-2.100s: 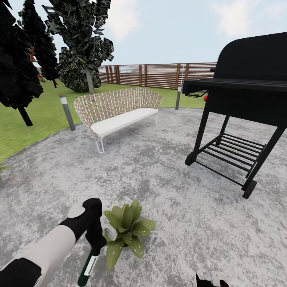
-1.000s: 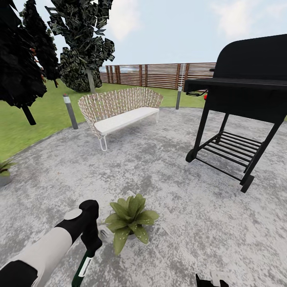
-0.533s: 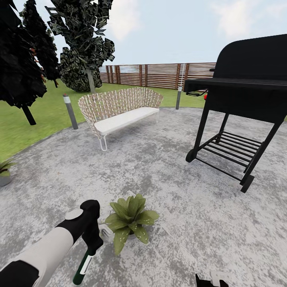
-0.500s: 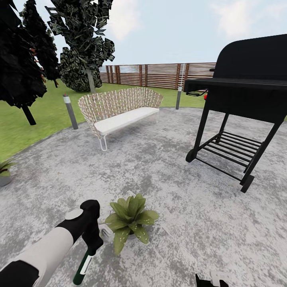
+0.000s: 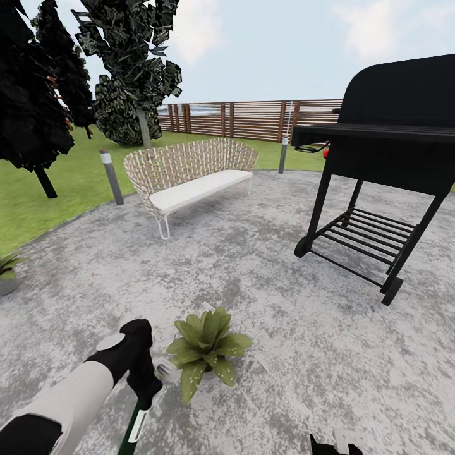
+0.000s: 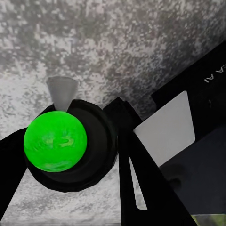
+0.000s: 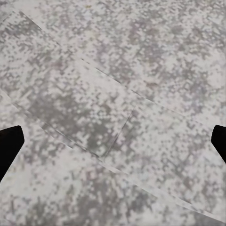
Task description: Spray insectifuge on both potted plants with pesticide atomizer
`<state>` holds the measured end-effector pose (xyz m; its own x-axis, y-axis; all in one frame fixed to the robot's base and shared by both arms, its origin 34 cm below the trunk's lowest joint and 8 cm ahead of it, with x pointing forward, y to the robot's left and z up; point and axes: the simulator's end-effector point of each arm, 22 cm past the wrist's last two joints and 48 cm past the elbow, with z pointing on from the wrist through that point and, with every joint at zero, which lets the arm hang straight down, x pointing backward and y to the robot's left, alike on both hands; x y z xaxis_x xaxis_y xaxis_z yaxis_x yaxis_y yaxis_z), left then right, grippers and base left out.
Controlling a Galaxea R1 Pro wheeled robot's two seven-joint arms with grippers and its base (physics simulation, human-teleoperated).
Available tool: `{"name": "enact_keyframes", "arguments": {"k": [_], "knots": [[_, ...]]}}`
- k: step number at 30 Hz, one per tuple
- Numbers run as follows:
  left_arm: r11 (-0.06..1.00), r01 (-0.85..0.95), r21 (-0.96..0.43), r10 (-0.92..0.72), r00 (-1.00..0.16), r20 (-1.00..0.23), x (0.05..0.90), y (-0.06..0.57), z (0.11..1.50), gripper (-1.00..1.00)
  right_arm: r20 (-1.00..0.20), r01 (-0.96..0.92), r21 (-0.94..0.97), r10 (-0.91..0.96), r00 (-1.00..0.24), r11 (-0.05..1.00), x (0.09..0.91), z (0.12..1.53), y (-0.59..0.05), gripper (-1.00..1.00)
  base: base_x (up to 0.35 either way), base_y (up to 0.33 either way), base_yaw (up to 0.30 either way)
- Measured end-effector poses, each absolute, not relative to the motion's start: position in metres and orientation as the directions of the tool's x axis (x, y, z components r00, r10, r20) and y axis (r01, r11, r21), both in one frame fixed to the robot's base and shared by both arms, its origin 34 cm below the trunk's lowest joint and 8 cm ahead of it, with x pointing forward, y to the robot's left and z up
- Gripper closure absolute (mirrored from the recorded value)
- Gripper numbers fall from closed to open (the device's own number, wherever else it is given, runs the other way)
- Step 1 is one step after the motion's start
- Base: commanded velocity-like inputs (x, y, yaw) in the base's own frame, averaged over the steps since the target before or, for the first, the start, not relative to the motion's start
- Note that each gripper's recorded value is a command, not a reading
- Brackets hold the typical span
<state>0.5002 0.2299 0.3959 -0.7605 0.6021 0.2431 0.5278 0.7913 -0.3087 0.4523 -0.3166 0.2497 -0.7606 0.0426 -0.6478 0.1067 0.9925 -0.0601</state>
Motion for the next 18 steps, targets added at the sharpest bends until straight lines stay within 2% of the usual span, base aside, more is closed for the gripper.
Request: {"name": "enact_keyframes", "arguments": {"k": [5,12,15,18], "knots": [[0.793,0.528,-0.305,0.601,-0.758,0.252,0.4985,0.2325,0.3945,1.0,-0.647,0.106,-0.06,0.042,-0.761,0.993,0.4522,0.2495,-0.3164,-1.0,-0.127,0.123,0.0],[0.792,0.53,-0.303,0.603,-0.758,0.249,0.4996,0.2322,0.3952,1.0,-0.647,0.106,-0.06,0.042,-0.761,0.993,0.4522,0.2496,-0.3164,-1.0,-0.072,0.277,0.0],[0.791,0.532,-0.301,0.604,-0.759,0.244,0.5011,0.2316,0.396,1.0,-0.648,0.106,-0.06,0.042,-0.76,0.993,0.4525,0.2498,-0.3165,-1.0,-0.003,0.076,-0.005],[0.79,0.535,-0.298,0.605,-0.759,0.241,0.5025,0.2312,0.3966,1.0,-0.648,0.106,-0.06,0.042,-0.761,0.993,0.4523,0.2497,-0.3164,-1.0,0.0,0.011,-0.163]]}}
